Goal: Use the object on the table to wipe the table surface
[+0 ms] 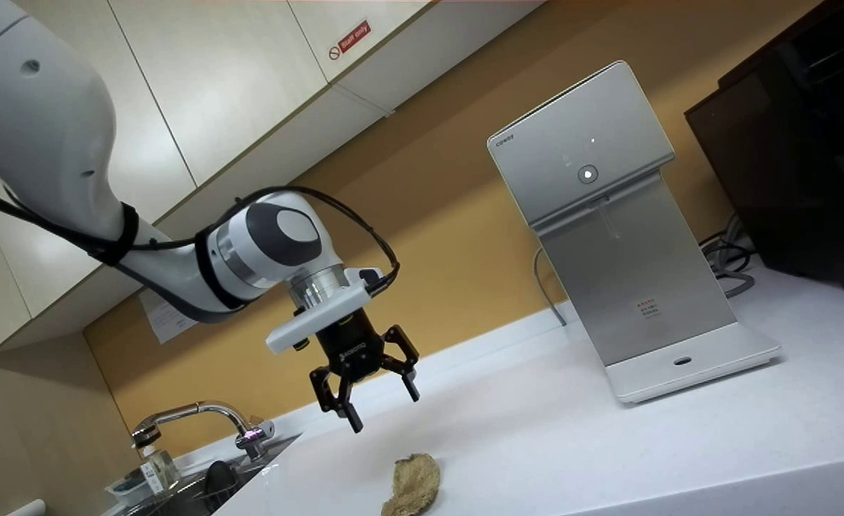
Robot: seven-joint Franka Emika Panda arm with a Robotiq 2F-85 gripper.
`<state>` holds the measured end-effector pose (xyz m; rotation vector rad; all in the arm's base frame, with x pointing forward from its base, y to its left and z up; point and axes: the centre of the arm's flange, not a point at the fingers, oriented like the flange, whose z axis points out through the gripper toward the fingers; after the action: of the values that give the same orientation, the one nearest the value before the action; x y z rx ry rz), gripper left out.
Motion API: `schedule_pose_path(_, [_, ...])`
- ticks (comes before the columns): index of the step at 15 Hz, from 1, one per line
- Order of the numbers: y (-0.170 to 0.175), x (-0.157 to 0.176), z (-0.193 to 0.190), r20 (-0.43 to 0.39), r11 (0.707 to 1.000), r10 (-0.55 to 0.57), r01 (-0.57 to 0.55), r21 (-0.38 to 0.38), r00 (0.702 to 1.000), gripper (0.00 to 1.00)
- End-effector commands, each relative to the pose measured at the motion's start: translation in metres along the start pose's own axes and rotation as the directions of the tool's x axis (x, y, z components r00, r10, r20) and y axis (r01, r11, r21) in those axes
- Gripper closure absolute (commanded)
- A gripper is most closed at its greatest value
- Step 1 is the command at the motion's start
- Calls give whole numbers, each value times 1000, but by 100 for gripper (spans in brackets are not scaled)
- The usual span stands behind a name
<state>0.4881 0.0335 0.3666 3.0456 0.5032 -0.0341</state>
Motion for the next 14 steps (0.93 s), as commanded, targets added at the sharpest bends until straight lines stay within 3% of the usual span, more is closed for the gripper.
schedule_pose_path(1, [-14, 1, 25, -9, 998, -50, 50, -30, 999, 0])
schedule_pose_path(10, [-22, 19, 66, -97, 997, -78, 77, -14, 992, 0])
schedule_pose_path(11, [-23, 21, 68, -105, 997, -80, 80, -12, 991, 25])
schedule_pose_path(12, [-24, 22, 71, -105, 996, -85, 84, -9, 991, 26])
schedule_pose_path(14, [-26, 23, 76, -103, 996, -89, 90, 5, 991, 40])
